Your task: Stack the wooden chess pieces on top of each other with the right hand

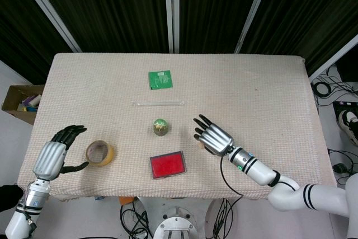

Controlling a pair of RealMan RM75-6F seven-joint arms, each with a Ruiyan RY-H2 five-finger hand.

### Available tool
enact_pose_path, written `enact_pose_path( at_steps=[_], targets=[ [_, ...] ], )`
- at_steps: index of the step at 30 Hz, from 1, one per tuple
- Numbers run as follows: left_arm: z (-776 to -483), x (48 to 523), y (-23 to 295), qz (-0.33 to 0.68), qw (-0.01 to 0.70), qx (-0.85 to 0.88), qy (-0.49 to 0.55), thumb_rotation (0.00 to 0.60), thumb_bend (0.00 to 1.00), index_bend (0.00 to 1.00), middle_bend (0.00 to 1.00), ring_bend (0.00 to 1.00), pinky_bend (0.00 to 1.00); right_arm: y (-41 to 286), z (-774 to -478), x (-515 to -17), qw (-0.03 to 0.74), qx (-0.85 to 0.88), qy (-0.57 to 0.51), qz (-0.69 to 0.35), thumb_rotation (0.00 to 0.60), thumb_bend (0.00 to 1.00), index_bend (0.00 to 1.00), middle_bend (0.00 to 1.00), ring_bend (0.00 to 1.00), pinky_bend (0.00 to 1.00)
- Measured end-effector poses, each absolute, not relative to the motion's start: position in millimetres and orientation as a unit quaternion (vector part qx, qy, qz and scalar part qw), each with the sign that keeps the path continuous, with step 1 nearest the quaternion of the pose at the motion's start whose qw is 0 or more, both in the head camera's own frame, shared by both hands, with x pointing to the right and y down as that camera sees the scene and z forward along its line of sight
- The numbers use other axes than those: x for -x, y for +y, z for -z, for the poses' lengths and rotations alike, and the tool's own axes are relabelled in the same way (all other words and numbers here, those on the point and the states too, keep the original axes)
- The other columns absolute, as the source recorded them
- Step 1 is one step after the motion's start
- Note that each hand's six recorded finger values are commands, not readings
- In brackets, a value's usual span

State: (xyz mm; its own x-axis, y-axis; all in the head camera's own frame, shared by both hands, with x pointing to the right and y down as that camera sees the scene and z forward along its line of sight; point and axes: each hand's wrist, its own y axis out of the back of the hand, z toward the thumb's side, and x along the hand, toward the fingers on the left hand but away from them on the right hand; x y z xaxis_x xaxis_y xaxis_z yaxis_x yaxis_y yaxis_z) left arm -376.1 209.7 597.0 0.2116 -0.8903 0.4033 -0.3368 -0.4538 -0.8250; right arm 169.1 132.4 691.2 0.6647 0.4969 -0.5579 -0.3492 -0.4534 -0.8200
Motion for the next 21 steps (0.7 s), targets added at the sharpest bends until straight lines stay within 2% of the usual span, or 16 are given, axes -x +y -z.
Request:
enact_pose_path(
  at_steps=[4, 10, 13, 16, 21],
  targets=[
    [-595, 378, 209, 0.461, 0.304, 0.715, 0.428, 0.6, 0.06, 0.17, 0.14, 0.12, 0.2, 128, -680, -175, 0.521, 0.748, -0.075, -0.404, 0.6, 0.34, 0.36, 0.29, 0.02, 0.07],
    [-593, 389, 209, 0.475, 0.314, 0.702, 0.428, 0.6, 0.06, 0.17, 0.14, 0.12, 0.2, 113, -657, -218, 0.507, 0.728, -0.153, -0.434, 0.6, 0.34, 0.19, 0.24, 0.02, 0.15],
    [-592, 399, 209, 0.493, 0.327, 0.684, 0.427, 0.6, 0.06, 0.17, 0.14, 0.12, 0.2, 109, -644, -257, 0.489, 0.708, -0.206, -0.465, 0.6, 0.34, 0.09, 0.17, 0.02, 0.16],
    [-589, 414, 210, 0.521, 0.343, 0.656, 0.424, 0.6, 0.06, 0.17, 0.14, 0.12, 0.2, 111, -629, -303, 0.462, 0.686, -0.261, -0.498, 0.6, 0.34, 0.01, 0.09, 0.0, 0.11],
    [-581, 443, 216, 0.568, 0.36, 0.603, 0.428, 0.6, 0.06, 0.17, 0.14, 0.12, 0.2, 128, -607, -366, 0.411, 0.662, -0.343, -0.525, 0.6, 0.34, 0.0, 0.02, 0.0, 0.02]
  ],
)
